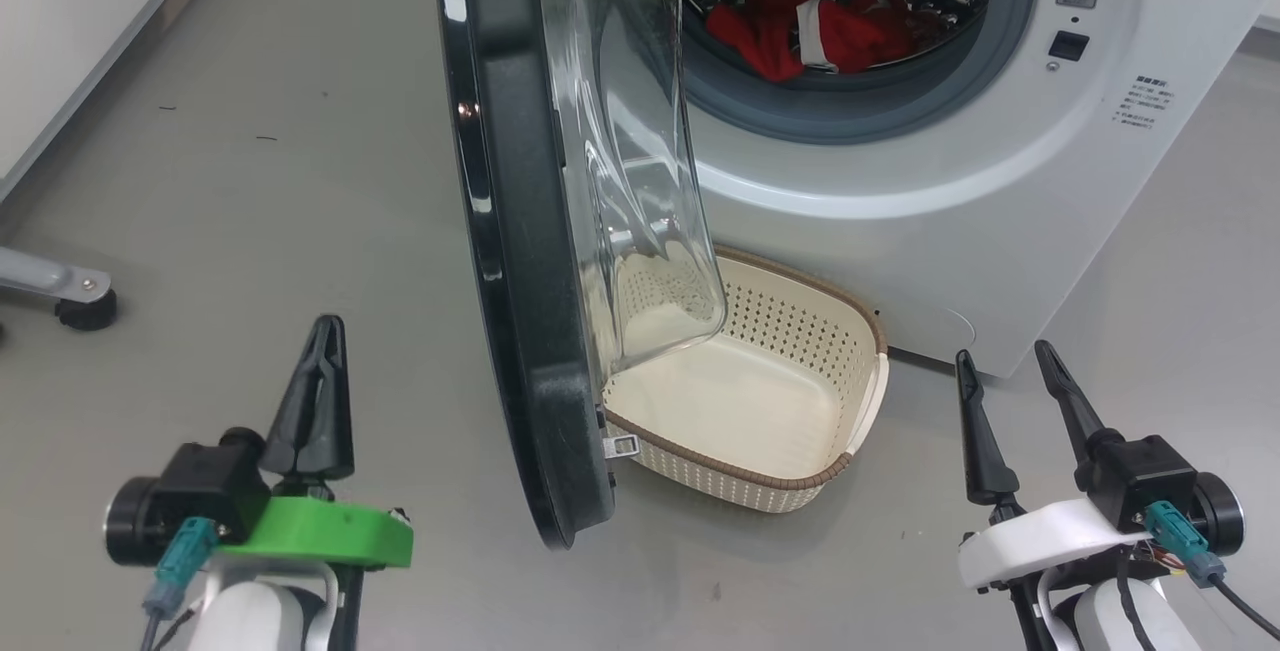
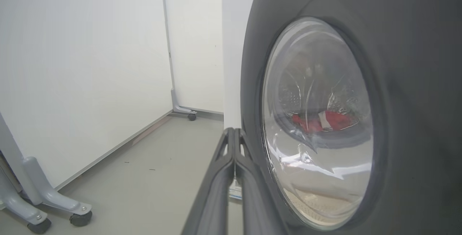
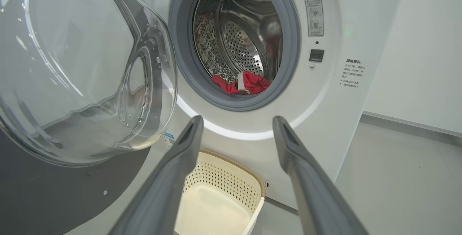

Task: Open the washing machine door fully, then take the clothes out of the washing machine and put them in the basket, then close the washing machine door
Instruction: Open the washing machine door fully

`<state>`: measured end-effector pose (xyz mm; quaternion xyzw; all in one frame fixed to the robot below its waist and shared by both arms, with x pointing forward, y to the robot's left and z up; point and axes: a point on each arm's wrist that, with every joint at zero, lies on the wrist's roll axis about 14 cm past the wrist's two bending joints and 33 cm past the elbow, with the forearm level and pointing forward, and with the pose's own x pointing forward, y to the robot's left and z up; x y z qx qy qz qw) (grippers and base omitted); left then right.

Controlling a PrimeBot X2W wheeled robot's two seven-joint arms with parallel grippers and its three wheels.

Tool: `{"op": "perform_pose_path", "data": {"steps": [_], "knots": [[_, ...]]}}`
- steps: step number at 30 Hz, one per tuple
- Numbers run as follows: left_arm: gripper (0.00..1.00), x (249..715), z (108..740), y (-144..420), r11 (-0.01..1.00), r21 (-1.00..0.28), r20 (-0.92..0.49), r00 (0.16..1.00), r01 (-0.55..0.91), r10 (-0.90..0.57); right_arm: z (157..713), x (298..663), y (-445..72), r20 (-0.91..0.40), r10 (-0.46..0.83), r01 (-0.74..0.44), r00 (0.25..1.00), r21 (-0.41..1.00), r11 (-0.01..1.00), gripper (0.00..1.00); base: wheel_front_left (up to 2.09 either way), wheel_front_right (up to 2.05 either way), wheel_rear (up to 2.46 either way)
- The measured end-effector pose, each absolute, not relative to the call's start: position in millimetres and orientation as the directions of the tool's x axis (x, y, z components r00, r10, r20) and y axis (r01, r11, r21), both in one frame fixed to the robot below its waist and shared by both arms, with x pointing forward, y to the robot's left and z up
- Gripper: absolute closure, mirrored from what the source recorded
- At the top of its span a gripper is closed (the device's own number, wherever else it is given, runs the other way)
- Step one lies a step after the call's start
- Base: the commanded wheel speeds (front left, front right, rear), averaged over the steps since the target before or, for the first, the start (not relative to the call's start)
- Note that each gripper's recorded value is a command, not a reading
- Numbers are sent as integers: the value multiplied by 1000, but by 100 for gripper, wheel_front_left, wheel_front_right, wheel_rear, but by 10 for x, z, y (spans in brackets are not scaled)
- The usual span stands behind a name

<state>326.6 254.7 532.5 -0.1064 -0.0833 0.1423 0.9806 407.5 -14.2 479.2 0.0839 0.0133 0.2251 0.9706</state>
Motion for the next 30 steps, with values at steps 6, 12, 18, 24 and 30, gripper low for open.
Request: {"op": "perform_pose_path", "data": {"steps": [6, 12, 18, 24, 30], "knots": [[100, 3316, 5975, 2623, 949, -203, 328, 897, -240, 297, 4806, 4070, -124, 17, 444, -440, 896, 171, 882, 0, 0, 0, 0], [100, 3270, 6629, 2523, 969, -176, 516, 822, -174, 241, 4815, 4063, -117, 20, 449, -445, 893, 174, 878, 0, 0, 0, 0], [100, 3177, 7062, 2214, 988, -147, 638, 759, -48, 132, 4813, 4055, -137, 19, 445, -441, 895, 167, 882, 0, 0, 0, 0], [100, 3150, 7177, 1853, 987, -131, 673, 740, 97, 17, 4781, 4031, -162, 9, 444, -439, 896, 166, 883, 0, 0, 0, 0], [100, 3180, 6904, 1375, 956, -142, 609, 784, 256, -120, 4766, 4017, -179, 5, 442, -437, 897, 163, 885, 0, 0, 0, 0]]}}
